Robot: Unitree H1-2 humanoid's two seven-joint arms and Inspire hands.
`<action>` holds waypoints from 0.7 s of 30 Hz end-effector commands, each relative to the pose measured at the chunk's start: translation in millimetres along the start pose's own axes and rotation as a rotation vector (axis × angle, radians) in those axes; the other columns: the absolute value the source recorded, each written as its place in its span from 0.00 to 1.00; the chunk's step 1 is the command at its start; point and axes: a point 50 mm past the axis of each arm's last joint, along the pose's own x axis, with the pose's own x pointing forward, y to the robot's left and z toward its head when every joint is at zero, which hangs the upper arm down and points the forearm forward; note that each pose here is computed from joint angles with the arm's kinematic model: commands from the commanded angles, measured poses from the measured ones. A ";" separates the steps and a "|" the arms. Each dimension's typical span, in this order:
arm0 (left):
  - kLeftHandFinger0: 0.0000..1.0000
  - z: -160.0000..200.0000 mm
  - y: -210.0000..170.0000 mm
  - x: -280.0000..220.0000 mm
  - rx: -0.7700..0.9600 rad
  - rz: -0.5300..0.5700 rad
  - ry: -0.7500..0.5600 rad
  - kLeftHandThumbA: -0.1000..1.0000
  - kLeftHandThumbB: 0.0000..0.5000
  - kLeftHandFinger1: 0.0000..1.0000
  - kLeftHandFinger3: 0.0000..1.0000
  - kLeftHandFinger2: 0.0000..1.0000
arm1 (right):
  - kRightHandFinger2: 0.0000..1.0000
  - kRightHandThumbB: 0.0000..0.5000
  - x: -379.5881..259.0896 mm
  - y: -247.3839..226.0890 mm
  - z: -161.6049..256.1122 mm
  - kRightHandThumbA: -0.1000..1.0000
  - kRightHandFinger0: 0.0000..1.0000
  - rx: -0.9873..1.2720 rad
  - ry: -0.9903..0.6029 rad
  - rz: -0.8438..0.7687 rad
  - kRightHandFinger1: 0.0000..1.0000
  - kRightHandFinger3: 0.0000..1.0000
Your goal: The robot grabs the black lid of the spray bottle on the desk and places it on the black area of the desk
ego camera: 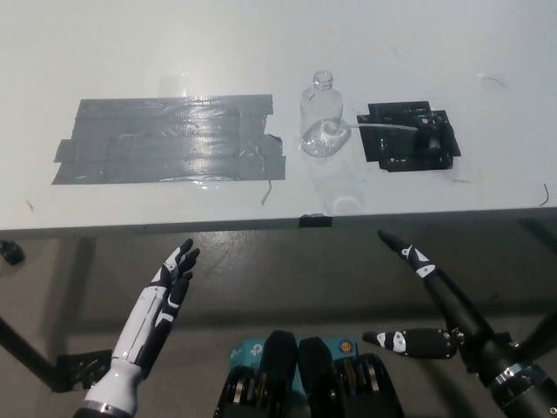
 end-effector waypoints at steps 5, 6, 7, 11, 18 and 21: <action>1.00 7.7 3.4 2.4 0.028 -0.024 -0.033 1.00 0.23 1.00 1.00 1.00 | 1.00 0.64 6.9 -5.3 12.3 1.00 1.00 -0.042 -0.039 0.006 1.00 1.00; 1.00 7.8 3.3 2.4 0.029 -0.024 -0.033 1.00 0.23 1.00 1.00 1.00 | 1.00 0.64 7.1 -5.3 12.3 1.00 1.00 -0.041 -0.039 0.006 1.00 1.00; 1.00 7.6 3.4 2.1 0.035 -0.025 -0.033 1.00 0.23 1.00 1.00 1.00 | 1.00 0.65 7.9 -5.0 11.7 1.00 1.00 -0.041 -0.039 0.008 1.00 1.00; 1.00 6.0 2.6 2.7 0.036 -0.028 -0.034 1.00 0.22 1.00 1.00 1.00 | 1.00 0.66 8.5 -4.9 10.1 1.00 1.00 -0.041 -0.038 0.012 1.00 1.00; 1.00 5.6 2.7 3.7 0.052 -0.032 -0.037 1.00 0.21 1.00 1.00 1.00 | 1.00 0.65 9.9 -5.4 10.1 1.00 1.00 -0.039 -0.041 0.013 1.00 1.00; 1.00 6.2 3.3 4.0 0.058 -0.031 -0.035 1.00 0.24 1.00 1.00 1.00 | 1.00 0.65 10.3 -5.7 10.8 1.00 1.00 -0.042 -0.037 0.013 1.00 1.00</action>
